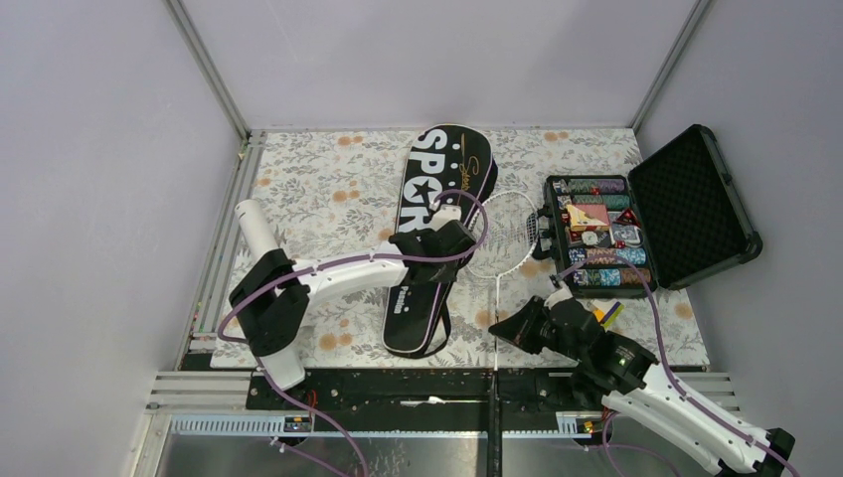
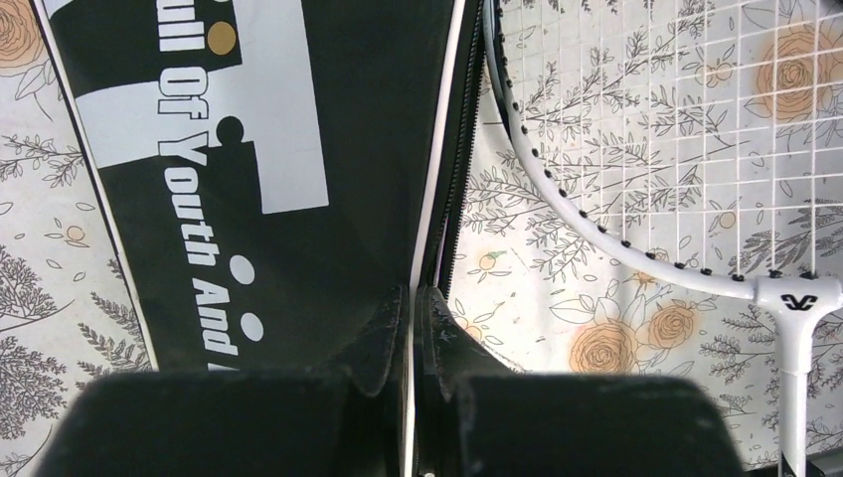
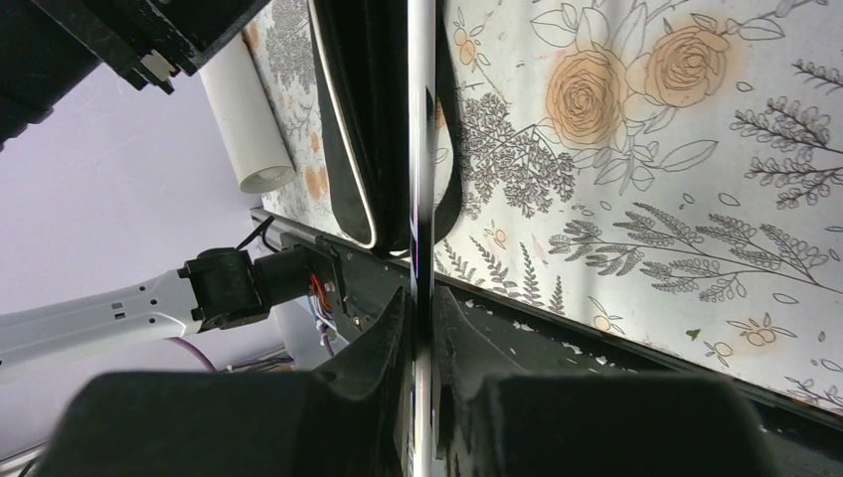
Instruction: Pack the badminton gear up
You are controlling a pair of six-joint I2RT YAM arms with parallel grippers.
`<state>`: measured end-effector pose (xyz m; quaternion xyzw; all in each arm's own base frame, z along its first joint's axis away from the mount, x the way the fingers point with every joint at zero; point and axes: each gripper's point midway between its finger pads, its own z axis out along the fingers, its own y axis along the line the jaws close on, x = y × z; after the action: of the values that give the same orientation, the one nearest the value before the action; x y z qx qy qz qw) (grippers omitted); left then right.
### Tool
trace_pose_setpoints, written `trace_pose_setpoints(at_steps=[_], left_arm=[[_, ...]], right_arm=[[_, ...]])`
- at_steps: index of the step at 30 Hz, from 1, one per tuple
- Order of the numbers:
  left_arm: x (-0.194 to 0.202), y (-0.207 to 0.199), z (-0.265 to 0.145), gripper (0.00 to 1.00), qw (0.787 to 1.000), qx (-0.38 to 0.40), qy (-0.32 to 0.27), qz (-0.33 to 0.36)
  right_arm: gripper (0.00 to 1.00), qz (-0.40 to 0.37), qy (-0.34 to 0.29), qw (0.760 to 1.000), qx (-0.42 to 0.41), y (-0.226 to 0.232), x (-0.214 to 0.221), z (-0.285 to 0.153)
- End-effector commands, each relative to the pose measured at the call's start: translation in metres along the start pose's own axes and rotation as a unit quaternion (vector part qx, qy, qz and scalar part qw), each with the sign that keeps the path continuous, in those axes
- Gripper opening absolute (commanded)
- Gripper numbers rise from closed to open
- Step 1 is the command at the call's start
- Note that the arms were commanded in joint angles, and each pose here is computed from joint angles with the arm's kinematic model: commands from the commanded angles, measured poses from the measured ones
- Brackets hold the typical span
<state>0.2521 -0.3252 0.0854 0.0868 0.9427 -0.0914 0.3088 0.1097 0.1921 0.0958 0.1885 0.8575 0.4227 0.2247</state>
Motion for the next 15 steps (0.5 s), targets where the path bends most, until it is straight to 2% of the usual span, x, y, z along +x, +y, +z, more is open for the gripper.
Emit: trace_pose_setpoints(at_steps=[1,5,7,15], left_arm=[[-0.016,-0.011,-0.017,0.0,0.999,0.038,-0.027,-0.021],[-0.018,-0.015,-0.026,0.0,0.997,0.067,-0.036,-0.015],[-0.018,-0.013,-0.031,0.0,0.996,0.074,-0.041,-0.008],[-0.022,-0.006,-0.05,0.0,0.994,0.089,-0.056,0.024]], right_arm=[[0.0,0.003,-0.019,0.997,-0.07,0.042,-0.011,-0.005],[0.0,0.012,0.018,0.991,-0.132,0.062,0.001,0.003],[0.0,0.011,0.035,0.99,-0.135,0.062,0.007,0.007],[0.0,0.012,0.029,0.986,-0.165,0.069,0.006,0.014]])
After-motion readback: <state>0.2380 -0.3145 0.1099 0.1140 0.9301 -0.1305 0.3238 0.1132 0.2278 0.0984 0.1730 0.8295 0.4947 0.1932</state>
